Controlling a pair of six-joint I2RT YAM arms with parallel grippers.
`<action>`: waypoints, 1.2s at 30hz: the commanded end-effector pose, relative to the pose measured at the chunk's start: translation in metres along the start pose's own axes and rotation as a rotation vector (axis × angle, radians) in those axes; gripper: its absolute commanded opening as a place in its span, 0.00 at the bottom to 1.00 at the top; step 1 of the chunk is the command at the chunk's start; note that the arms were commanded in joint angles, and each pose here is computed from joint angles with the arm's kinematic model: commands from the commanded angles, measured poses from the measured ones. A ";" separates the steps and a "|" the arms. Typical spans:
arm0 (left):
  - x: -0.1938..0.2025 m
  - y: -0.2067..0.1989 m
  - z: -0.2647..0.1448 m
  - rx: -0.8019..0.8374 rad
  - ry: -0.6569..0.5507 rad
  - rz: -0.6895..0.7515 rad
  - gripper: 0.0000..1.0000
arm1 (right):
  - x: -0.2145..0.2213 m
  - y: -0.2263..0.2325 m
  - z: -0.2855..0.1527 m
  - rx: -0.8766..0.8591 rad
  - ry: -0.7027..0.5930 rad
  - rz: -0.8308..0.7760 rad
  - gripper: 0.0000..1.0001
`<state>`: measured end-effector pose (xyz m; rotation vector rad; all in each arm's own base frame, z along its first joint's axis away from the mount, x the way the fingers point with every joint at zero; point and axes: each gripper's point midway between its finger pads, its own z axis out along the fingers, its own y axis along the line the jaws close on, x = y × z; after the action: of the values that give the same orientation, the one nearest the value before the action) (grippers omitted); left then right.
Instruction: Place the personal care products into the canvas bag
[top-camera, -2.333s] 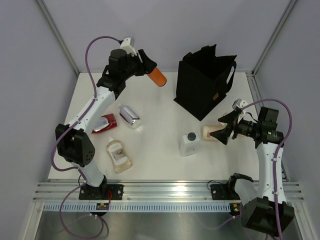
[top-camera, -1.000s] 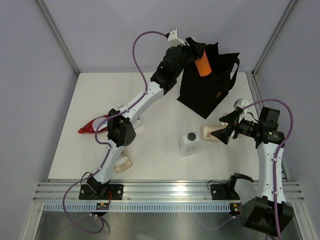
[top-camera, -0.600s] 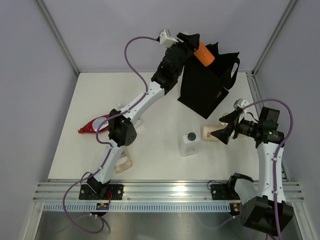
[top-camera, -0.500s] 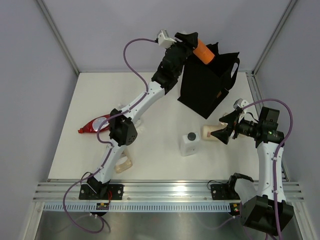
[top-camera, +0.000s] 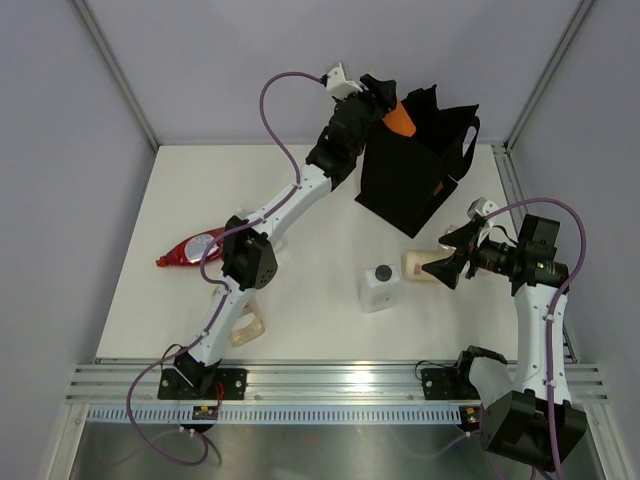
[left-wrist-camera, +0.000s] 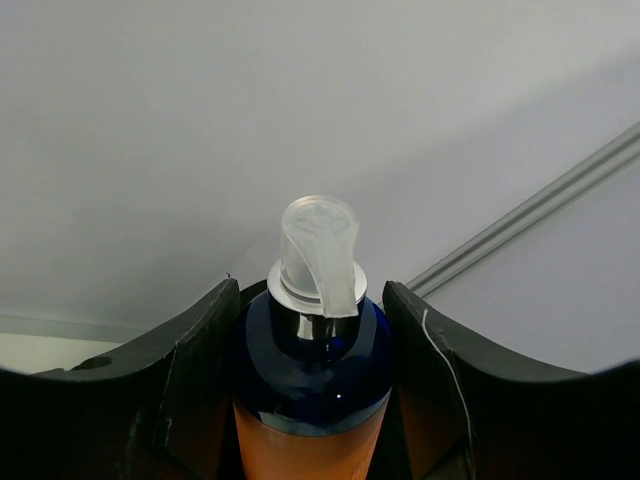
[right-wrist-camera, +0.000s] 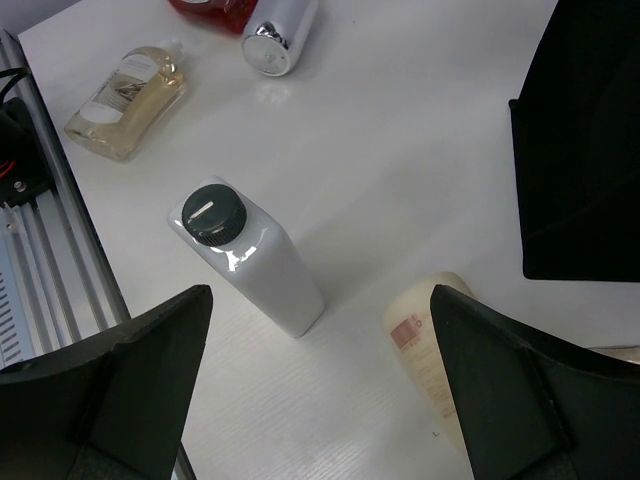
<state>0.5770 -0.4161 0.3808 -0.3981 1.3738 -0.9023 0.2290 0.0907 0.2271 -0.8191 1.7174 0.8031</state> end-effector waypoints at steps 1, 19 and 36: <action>-0.064 -0.074 -0.017 0.219 -0.114 0.107 0.00 | -0.003 0.003 -0.001 -0.021 -0.021 -0.017 0.99; -0.017 -0.061 -0.065 0.409 0.202 0.939 0.00 | -0.002 0.003 0.000 -0.026 -0.022 -0.011 0.99; 0.086 0.005 -0.058 0.424 0.437 0.885 0.21 | 0.001 0.001 0.001 -0.024 -0.015 0.002 1.00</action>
<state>0.5144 -0.4555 0.2901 0.7507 1.5562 -0.4590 0.2288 0.0904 0.2233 -0.8108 1.7319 0.8175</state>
